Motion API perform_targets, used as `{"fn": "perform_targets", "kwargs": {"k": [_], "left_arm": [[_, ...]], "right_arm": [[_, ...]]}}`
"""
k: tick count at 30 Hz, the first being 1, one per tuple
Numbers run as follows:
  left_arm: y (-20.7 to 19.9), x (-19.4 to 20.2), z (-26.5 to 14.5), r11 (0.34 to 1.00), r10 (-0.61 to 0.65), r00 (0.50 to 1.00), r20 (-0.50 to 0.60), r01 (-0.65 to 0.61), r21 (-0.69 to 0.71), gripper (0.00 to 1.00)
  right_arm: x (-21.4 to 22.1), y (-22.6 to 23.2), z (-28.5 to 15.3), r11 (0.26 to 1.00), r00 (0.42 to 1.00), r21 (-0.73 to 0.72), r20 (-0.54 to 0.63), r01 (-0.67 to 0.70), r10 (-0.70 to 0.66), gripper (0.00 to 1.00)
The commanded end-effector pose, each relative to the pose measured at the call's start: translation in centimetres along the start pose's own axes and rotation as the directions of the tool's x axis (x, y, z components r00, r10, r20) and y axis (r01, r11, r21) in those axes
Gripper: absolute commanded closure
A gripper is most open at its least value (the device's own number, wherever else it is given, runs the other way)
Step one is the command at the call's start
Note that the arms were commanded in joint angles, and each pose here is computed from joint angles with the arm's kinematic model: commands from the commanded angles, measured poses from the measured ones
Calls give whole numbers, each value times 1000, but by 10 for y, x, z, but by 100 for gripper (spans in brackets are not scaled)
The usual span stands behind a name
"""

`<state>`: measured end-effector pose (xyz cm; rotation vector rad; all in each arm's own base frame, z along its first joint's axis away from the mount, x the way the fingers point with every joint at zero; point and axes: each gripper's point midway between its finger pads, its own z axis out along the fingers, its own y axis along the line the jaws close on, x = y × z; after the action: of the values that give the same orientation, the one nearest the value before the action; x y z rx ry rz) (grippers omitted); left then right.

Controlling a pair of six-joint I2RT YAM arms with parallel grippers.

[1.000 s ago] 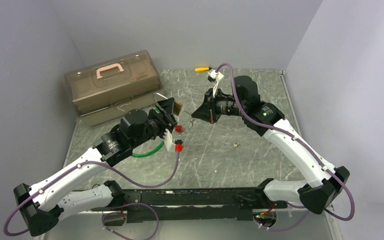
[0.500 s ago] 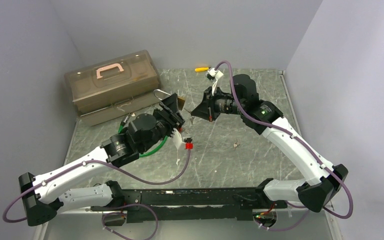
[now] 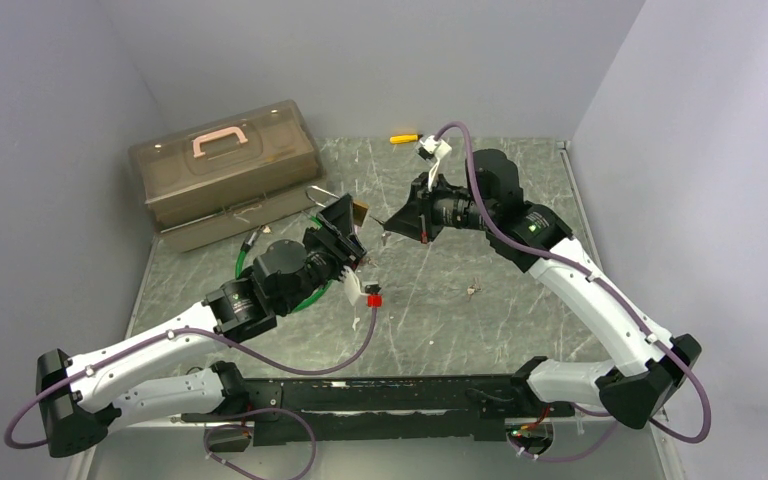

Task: Unlock with the key
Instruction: Unlock the lock.

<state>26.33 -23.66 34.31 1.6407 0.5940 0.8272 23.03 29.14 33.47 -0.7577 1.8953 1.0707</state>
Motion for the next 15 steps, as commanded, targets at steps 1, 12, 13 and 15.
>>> {"fn": "perform_targets", "kwargs": {"k": [1, 12, 13, 15], "left_arm": [[51, 15, -17, 982, -46, 998, -37, 38, -184, 100], [48, 13, -19, 981, -38, 999, -28, 32, -192, 100], [47, 13, -19, 981, -39, 999, -28, 33, -190, 100], [48, 13, -19, 981, -36, 999, -27, 30, -192, 100]], "right_arm": [[-21, 13, -9, 999, 997, -23, 66, 43, -41, 100], [-20, 14, 0, 998, 998, -44, 50, 34, -32, 100], [-21, 15, 0, 998, 998, -46, 50, 35, -32, 100], [-23, 15, 1, 998, 998, -49, 49, 37, -34, 100]]}}
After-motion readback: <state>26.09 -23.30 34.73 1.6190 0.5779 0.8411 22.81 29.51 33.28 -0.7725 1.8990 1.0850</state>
